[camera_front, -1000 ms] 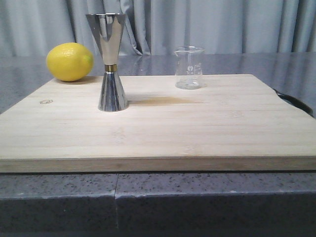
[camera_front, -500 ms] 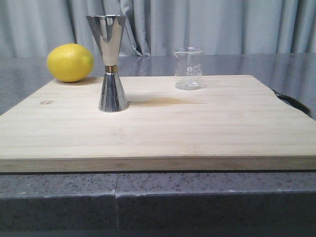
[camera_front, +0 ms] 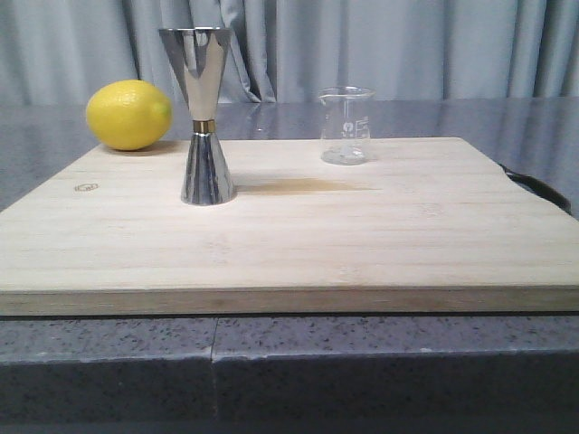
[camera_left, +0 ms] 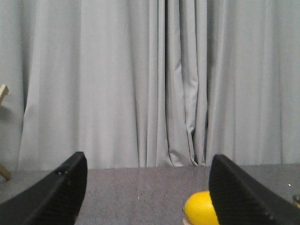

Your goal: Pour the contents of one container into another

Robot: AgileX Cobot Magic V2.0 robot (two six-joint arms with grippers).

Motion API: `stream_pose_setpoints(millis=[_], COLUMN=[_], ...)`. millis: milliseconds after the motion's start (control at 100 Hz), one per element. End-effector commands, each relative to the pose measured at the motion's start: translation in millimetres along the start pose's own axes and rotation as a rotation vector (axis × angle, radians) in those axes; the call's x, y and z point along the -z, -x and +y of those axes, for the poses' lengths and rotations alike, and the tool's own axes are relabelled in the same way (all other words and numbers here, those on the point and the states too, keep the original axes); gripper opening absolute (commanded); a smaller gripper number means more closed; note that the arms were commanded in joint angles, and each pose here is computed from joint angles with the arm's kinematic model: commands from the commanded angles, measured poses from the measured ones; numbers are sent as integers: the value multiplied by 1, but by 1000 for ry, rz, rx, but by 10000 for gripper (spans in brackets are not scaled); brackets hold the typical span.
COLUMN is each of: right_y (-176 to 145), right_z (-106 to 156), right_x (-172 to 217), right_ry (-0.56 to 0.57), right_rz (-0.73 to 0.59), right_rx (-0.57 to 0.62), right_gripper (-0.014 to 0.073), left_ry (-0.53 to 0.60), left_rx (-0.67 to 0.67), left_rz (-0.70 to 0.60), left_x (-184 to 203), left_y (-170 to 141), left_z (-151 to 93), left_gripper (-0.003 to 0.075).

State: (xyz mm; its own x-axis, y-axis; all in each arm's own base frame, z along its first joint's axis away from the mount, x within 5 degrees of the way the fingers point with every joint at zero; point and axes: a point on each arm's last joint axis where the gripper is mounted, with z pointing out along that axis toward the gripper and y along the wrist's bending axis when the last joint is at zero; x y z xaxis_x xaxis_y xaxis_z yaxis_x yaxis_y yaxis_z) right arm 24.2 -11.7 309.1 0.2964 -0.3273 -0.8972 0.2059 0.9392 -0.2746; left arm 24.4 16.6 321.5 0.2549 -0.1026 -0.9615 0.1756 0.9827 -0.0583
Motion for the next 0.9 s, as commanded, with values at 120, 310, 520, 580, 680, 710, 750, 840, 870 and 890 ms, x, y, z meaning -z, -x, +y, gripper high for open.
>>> stream_pose_setpoints(millis=[120, 310, 520, 580, 680, 710, 750, 840, 870, 890], right_y=[-20, -25, -25, -25, -25, -25, -25, -25, -25, -25], right_z=[10, 12, 13, 13, 13, 13, 13, 13, 13, 13], right_x=[0, 0, 0, 0, 0, 0, 0, 0, 0, 0], right_ry=[40, 52, 53, 53, 53, 53, 53, 53, 53, 53], right_rz=[36, 47, 46, 46, 46, 46, 46, 46, 46, 46], right_rx=[23, 24, 24, 24, 24, 24, 24, 24, 24, 24], right_gripper=[524, 274, -9, -60, -73, -73, -73, -73, -73, -73], left_ry=[-37, -37, -62, -62, -62, -63, -63, -63, -63, -63], left_rx=[32, 28, 28, 28, 28, 28, 28, 28, 28, 28], left_rz=[72, 107, 88, 88, 88, 87, 87, 87, 87, 87], left_x=[-1, -3, -3, -3, -3, -3, -3, -3, -3, -3], left_y=[-34, -46, -44, -44, -44, -44, -44, -44, -44, -44], left_z=[-5, -5, -8, -8, -8, -8, -8, -8, -8, -8], left_gripper=[487, 305, 26, -18, -19, -19, -19, -19, -18, -19])
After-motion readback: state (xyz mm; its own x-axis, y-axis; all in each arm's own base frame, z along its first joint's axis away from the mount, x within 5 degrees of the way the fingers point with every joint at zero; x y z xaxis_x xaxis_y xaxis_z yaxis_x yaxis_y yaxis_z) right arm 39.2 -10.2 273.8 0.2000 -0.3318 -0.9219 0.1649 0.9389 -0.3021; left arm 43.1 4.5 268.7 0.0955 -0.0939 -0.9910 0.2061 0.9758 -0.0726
